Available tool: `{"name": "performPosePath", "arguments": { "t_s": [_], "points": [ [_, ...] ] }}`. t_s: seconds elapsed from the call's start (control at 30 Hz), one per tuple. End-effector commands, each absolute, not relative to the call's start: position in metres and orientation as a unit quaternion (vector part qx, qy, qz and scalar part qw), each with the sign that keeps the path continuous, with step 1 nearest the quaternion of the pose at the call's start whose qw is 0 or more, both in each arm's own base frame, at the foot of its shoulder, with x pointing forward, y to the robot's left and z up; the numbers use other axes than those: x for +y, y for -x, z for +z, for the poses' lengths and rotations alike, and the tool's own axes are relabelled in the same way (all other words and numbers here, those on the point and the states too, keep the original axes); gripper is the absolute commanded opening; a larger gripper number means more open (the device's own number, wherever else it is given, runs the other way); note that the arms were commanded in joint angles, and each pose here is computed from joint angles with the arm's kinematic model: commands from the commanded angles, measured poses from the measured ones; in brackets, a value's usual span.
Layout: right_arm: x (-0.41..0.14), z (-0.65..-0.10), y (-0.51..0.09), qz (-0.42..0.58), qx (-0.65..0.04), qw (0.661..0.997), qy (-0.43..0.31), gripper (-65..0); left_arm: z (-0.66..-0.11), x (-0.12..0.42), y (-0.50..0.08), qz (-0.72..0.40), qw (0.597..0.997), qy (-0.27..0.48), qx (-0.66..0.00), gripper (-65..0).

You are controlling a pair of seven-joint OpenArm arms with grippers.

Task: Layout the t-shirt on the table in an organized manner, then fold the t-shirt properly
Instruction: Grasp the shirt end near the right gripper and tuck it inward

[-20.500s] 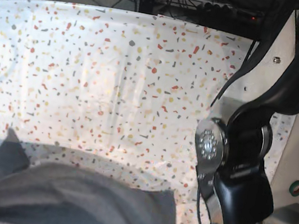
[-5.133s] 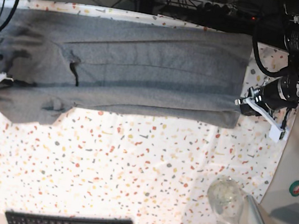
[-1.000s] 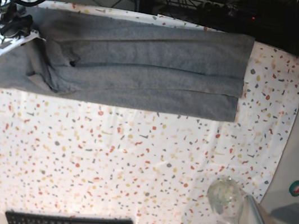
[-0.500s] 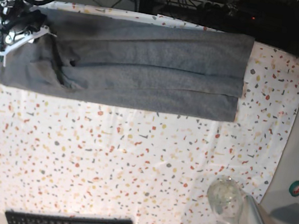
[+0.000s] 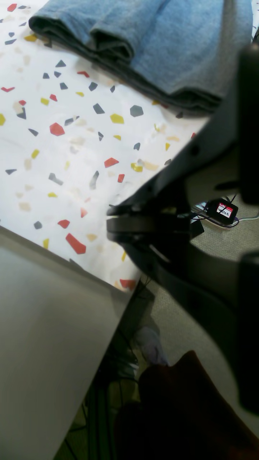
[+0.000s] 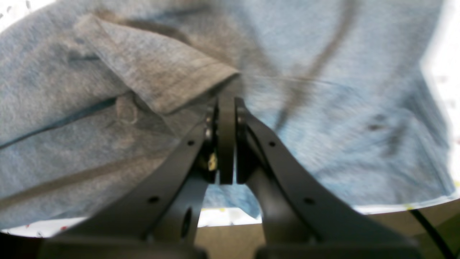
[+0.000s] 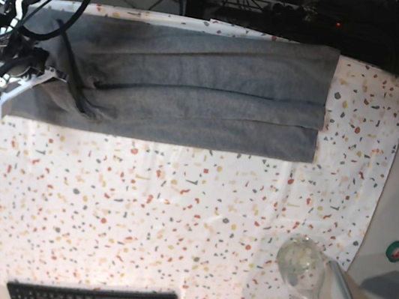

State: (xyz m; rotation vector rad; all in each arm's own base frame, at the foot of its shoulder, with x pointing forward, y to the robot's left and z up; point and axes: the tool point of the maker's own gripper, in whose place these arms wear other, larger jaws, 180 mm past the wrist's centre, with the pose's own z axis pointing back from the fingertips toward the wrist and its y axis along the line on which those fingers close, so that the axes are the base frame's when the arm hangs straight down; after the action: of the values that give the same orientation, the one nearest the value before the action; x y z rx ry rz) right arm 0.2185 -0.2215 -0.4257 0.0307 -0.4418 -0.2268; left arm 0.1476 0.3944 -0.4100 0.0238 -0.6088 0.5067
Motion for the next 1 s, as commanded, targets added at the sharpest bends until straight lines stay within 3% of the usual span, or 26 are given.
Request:
{"name": "performPosePath", "arguments": {
  "t_s": [0.0, 0.27, 0.8, 0.97],
  "points": [
    [-0.216, -0.418, -0.224, -0.102, -0.228, 0.968, -0.016, -65.0, -0.398, 0.403, -0.154, 0.240, 0.918, -0.021, -0.314, -65.0],
    [-0.139, -0.428, -0.217, -0.029, -0.205, 0.975, -0.076, -65.0, -0.398, 0.403, -0.153, 0.240, 0.918, -0.021, -0.314, -65.0],
    [-0.206, -0.426, -0.276, -0.055, -0.235, 0.970, -0.031, -65.0, -0.410, 0.404, -0.147, 0.255, 0.919, -0.014, -0.301, -65.0],
    [-0.201, -0.456, -0.279, -0.068, -0.199, 0.976, -0.052, -65.0, -0.413, 0.403, -0.147, 0.259, 0.919, -0.011, -0.297, -65.0]
  ]
}}
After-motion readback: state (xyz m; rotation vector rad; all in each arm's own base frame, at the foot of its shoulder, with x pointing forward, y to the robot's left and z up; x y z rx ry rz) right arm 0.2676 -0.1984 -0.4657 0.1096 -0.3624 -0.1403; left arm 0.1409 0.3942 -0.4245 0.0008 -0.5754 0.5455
